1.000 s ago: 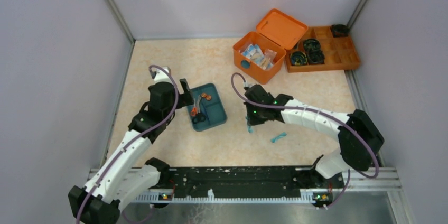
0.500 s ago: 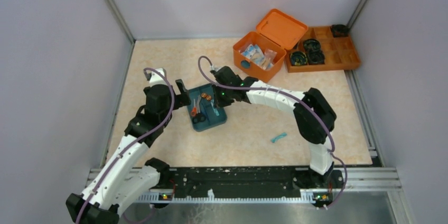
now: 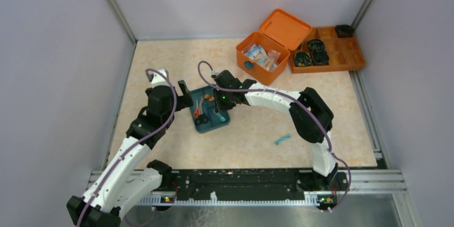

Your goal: Organize the medicine kit

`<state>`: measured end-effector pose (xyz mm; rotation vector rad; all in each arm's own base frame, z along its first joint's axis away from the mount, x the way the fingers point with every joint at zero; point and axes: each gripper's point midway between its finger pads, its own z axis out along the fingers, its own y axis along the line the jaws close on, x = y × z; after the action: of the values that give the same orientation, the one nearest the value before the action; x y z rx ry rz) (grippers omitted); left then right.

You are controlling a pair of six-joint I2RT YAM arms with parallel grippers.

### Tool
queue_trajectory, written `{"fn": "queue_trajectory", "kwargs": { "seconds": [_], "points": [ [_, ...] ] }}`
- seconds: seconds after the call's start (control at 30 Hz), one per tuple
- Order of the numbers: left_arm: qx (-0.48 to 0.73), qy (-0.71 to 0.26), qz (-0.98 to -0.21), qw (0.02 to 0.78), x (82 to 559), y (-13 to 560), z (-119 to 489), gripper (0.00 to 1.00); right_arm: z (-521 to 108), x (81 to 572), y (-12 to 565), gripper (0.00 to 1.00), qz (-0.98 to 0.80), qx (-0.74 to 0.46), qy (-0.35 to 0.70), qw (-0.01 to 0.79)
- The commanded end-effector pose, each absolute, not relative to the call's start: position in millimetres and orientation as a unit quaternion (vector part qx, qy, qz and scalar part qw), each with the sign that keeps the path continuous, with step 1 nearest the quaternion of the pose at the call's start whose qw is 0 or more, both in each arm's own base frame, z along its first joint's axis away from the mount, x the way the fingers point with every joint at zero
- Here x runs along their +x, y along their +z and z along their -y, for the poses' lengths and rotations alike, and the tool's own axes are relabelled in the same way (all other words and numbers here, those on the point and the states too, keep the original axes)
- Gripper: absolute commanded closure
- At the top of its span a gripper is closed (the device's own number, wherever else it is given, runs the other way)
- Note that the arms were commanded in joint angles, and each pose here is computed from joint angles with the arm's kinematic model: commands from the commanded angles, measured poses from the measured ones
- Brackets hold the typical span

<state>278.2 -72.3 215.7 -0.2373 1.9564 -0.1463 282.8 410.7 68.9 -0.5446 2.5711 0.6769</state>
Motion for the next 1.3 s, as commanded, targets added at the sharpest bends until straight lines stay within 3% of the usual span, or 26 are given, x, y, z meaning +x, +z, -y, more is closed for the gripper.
{"fn": "queue_trajectory", "kwargs": {
  "seconds": [0.0,0.2,0.4,0.63,0.93,1.27],
  "points": [
    [-0.101,-0.058,-0.831,0.544,276,210,71,0.01,-413,288,102,0.80,-0.913,-0.200,0.250,0.254],
    [-0.101,-0.063,-0.829,0.546,276,211,72,0.01,-352,277,105,0.84,-0.927,-0.143,0.195,0.287],
    [-0.092,-0.071,-0.834,0.540,279,209,78,0.01,-261,251,102,0.84,-0.930,0.041,0.164,0.327],
    [-0.093,-0.076,-0.831,0.543,278,210,78,0.01,-171,213,101,0.75,-0.928,0.143,0.103,0.329],
    [-0.093,-0.085,-0.832,0.541,279,208,82,0.01,-135,171,73,0.65,-0.937,0.187,0.090,0.280],
    [-0.093,-0.089,-0.834,0.537,280,206,85,0.01,-133,166,56,0.66,-0.946,0.184,0.079,0.257]
  ]
}}
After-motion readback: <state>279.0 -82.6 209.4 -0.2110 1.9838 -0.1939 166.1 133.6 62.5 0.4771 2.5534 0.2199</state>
